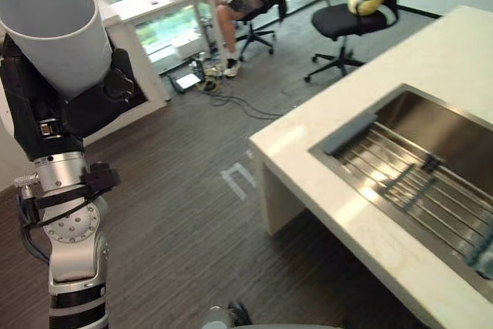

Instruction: Walk over to the sink, pick up the cup, carry it to the dishwasher, place the cup inside the dishwasher, then close the dishwasher door

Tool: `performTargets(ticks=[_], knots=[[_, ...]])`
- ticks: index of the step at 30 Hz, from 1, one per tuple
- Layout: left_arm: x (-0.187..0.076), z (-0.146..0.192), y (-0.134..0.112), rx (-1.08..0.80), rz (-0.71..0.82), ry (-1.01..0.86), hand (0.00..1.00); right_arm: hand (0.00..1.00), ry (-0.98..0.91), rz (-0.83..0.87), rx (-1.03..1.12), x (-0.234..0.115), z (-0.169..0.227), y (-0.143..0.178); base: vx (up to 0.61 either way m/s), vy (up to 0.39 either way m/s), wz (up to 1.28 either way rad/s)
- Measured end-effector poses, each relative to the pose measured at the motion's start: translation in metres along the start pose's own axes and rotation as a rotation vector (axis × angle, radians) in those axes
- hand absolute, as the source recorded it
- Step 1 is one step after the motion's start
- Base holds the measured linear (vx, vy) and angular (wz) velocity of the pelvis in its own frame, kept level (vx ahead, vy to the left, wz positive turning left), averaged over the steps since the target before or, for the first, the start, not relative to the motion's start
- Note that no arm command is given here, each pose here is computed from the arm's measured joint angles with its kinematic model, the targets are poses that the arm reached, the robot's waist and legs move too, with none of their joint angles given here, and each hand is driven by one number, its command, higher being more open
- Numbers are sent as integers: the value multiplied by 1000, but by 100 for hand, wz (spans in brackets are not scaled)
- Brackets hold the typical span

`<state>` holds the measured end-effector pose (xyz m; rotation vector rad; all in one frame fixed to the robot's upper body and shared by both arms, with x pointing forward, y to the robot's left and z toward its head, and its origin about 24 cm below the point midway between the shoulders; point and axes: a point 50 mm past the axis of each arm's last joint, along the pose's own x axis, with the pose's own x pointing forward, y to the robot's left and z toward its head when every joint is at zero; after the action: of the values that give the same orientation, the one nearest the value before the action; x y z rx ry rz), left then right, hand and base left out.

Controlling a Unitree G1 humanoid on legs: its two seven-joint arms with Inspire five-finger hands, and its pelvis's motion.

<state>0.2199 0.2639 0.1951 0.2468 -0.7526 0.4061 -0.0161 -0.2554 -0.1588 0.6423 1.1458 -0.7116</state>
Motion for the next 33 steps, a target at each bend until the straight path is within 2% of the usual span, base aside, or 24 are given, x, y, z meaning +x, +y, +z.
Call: performTargets(ticks=[4, 6, 11, 13, 17, 20, 22, 24, 27, 30, 33], knots=[[-12, -16, 11, -8, 29, 111, 0, 100, 39, -15, 6, 1, -9, 3, 23, 206, 107], [-31, -25, 25, 10, 87, 194, 0, 100, 58, -45, -9, 0, -8, -1, 47, 152, 44], [-58, -27, 49, 78, 93, 284, 0, 100, 73, -59, -104, 0, -4, -2, 65, 31, 57], [-66, -27, 50, 42, 100, 297, 0, 100, 59, -62, -126, 0, -3, -3, 57, 0, 109], [-71, -27, 26, -100, 43, 276, 0, 100, -24, -16, -75, 1, 8, 7, 33, 27, 192], [-70, -29, -6, -213, -76, 282, 0, 100, -69, 69, -35, 7, 7, 34, 54, -13, 194], [-67, -29, -38, -306, -172, 286, 0, 100, -79, 124, -17, 11, 4, 53, 132, -82, 197], [-81, -37, -68, -385, -269, 386, 0, 100, -67, 131, 7, 14, 3, 63, 88, -71, 138], [-106, -39, -95, -486, -361, 512, 0, 100, -63, 131, -7, 15, 3, 71, 151, -95, 63], [-120, -47, -108, -521, -357, 597, 0, 100, -57, 159, -48, 15, 2, 80, 174, -156, -30], [-122, -50, -115, -497, -390, 605, 0, 100, -14, 138, -51, 15, -3, 78, 208, -143, -39]])
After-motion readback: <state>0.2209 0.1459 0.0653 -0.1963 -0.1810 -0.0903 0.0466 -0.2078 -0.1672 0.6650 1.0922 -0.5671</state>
